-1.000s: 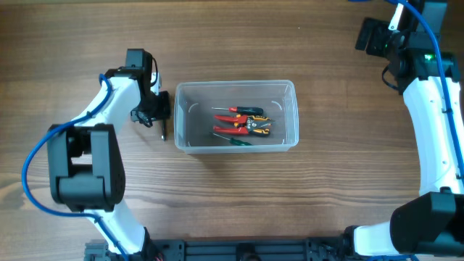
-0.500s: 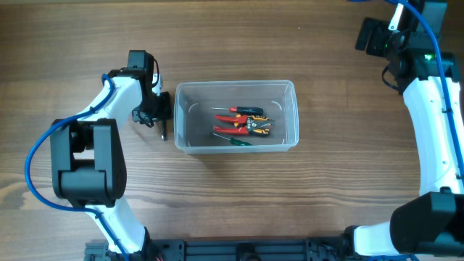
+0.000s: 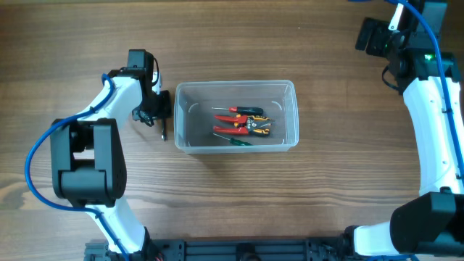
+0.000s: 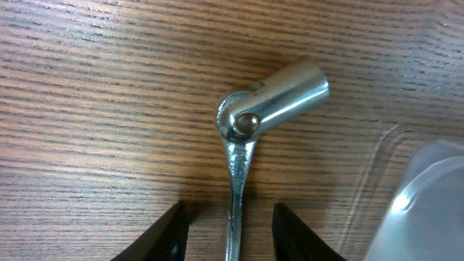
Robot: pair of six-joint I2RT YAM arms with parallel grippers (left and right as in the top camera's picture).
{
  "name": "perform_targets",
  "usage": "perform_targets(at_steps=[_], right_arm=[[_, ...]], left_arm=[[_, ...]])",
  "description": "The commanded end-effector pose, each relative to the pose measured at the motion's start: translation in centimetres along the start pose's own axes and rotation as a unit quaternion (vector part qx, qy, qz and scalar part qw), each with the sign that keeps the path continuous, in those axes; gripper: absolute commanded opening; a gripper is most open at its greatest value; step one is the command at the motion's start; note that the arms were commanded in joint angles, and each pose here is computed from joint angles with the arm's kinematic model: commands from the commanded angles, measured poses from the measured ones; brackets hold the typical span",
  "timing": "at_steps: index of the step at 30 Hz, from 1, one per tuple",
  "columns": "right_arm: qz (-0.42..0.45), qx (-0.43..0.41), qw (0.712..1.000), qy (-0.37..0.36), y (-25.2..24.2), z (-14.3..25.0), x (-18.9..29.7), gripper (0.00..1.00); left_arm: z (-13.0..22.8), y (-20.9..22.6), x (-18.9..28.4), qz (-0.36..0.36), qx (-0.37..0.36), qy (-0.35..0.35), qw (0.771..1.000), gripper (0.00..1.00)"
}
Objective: Pack container
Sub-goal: 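Lower the left gripper around the socket wrench shaft, then close the left gripper on the socket wrench shaft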
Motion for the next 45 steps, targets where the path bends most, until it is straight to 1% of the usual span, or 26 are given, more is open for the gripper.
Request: perform_targets(at_steps=[1, 3, 7, 12, 17, 21, 26, 28, 30, 33, 39, 42, 45], right_arm=[[-0.007, 0.001, 1.000, -0.006, 0.3, -0.5, 0.4, 1.00], [-0.007, 0.001, 1.000, -0.006, 0.3, -0.5, 0.4, 1.00], [-0.007, 0.001, 1.000, -0.006, 0.3, -0.5, 0.4, 1.00], [-0.007, 0.001, 1.000, -0.006, 0.3, -0.5, 0.4, 1.00], [-0.007, 0.001, 1.000, -0.006, 0.3, -0.5, 0.4, 1.00], [-0.007, 0.001, 1.000, -0.006, 0.3, -0.5, 0.4, 1.00], [-0.007, 0.001, 1.000, -0.006, 0.3, -0.5, 0.4, 1.00], [-0.007, 0.001, 1.000, -0.006, 0.3, -0.5, 0.4, 1.00], [-0.007, 0.001, 1.000, -0.006, 0.3, -0.5, 0.4, 1.00], [-0.007, 0.001, 1.000, -0.006, 0.3, -0.5, 0.4, 1.00], [-0.007, 0.001, 1.000, -0.006, 0.3, -0.5, 0.4, 1.00], [-0.006, 0.001, 1.000, -0.006, 0.3, -0.5, 0.4, 1.00], [-0.007, 0.001, 1.000, -0.006, 0.3, -0.5, 0.4, 1.00]], left_arm=[[1.1, 0.5, -1.5, -0.005, 0.009, 0.029, 1.000, 0.40], [1.7, 0.5, -2.3, -0.004, 0.010, 0.045, 0.999, 0.41], [1.9, 0.5, -2.6, -0.003, 0.006, 0.052, 0.999, 0.41], [2.2, 1.3, -2.6, -0.027, 0.003, 0.057, 0.998, 0.38], [2.3, 1.4, -2.6, -0.029, 0.002, 0.060, 0.998, 0.37], [2.3, 1.4, -2.5, -0.028, 0.002, 0.061, 0.998, 0.29], [2.3, 1.4, -2.6, -0.028, 0.002, 0.061, 0.998, 0.31], [2.3, 1.4, -2.6, -0.028, 0.002, 0.061, 0.998, 0.31], [2.4, 1.4, -2.6, -0.028, 0.002, 0.062, 0.998, 0.28], [2.4, 1.3, -2.5, -0.028, 0.002, 0.061, 0.998, 0.27], [2.4, 1.3, -2.5, -0.028, 0.002, 0.062, 0.998, 0.17], [2.4, 1.3, -2.5, -0.028, 0.002, 0.061, 0.998, 0.15], [2.4, 1.3, -2.5, -0.028, 0.002, 0.061, 0.998, 0.08]])
Point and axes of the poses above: each gripper's point midway between its finger pads, its own x axis back along the fingers, its own y axis along the line the jaws close on, z = x × y, the point moved 1 cm from there along x, back along the fingers, and after that the axes turned 14 degrees about -x, right-handed, at the moved point
